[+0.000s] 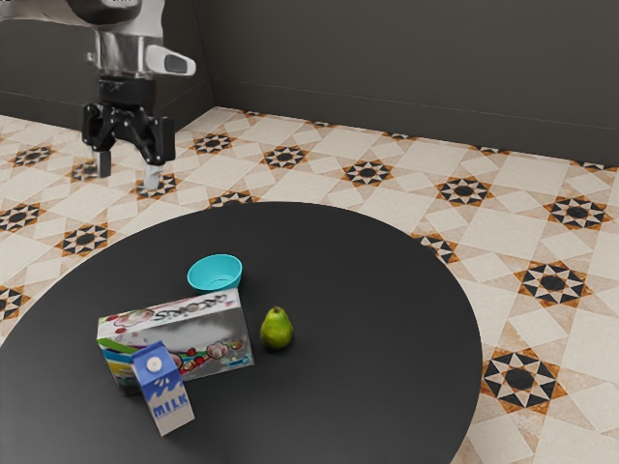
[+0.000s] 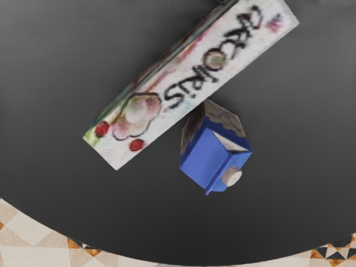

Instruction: Place the pear in the bowl.

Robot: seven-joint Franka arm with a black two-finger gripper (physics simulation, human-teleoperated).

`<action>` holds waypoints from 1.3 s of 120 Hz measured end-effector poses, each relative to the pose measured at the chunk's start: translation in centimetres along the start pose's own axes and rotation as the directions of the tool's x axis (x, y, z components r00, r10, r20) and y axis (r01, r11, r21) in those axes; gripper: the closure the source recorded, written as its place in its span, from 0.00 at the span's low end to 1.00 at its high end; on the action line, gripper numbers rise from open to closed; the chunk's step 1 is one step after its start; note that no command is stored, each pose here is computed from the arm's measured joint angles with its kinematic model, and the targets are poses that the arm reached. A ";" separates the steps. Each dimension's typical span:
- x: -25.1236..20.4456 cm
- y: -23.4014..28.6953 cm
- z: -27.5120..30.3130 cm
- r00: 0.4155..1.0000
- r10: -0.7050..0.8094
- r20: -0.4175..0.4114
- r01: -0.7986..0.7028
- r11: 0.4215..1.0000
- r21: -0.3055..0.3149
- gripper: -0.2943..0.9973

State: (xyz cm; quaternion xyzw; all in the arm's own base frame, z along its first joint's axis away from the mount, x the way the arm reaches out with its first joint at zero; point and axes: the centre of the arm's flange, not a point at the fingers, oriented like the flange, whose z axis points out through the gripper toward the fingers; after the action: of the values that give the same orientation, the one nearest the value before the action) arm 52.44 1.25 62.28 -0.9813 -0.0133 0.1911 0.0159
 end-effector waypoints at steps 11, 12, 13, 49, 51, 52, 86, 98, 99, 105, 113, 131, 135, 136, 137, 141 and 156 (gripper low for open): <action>1.7 -0.2 -1.1 0.989 0.000 -0.146 0.001 1.000 0.003 0.23; 1.9 -0.2 -1.2 0.988 0.000 -0.157 0.000 1.000 0.004 0.23; 2.0 -0.2 -1.3 0.986 0.001 -0.167 0.000 1.000 0.004 0.23; 3.6 0.1 -3.6 0.932 0.025 -0.362 -0.020 1.000 0.017 0.23; 3.7 0.3 -3.8 0.928 0.034 -0.370 -0.028 0.999 0.021 0.23; 3.7 0.4 -3.8 0.927 0.039 -0.374 -0.033 0.999 0.024 0.23; 9.0 13.5 0.2 0.818 0.451 -0.357 -0.416 0.893 0.173 0.23; 11.4 15.9 4.0 0.781 0.533 -0.326 -0.502 0.846 0.181 0.23; 11.5 15.9 4.4 0.779 0.537 -0.323 -0.507 0.843 0.180 0.23; 12.2 16.2 6.7 0.768 0.561 -0.309 -0.534 0.827 0.173 0.23; 12.8 16.4 9.5 0.756 0.583 -0.299 -0.563 0.811 0.159 0.23; 13.6 16.7 14.1 0.729 0.614 -0.302 -0.598 0.786 0.156 0.23; 13.6 16.6 14.9 0.725 0.618 -0.305 -0.602 0.783 0.157 0.23; 13.6 16.6 15.0 0.724 0.619 -0.306 -0.603 0.782 0.158 0.23; 13.6 16.6 15.1 0.722 0.619 -0.307 -0.603 0.782 0.158 0.23; 13.5 16.5 15.6 0.718 0.621 -0.313 -0.605 0.780 0.161 0.23; 12.8 15.9 17.6 0.717 0.615 -0.327 -0.599 0.784 0.163 0.23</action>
State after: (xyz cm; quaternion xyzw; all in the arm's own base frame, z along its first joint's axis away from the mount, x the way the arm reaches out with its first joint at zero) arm 57.95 -13.76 40.58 -0.9483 0.3165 0.0013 -0.0233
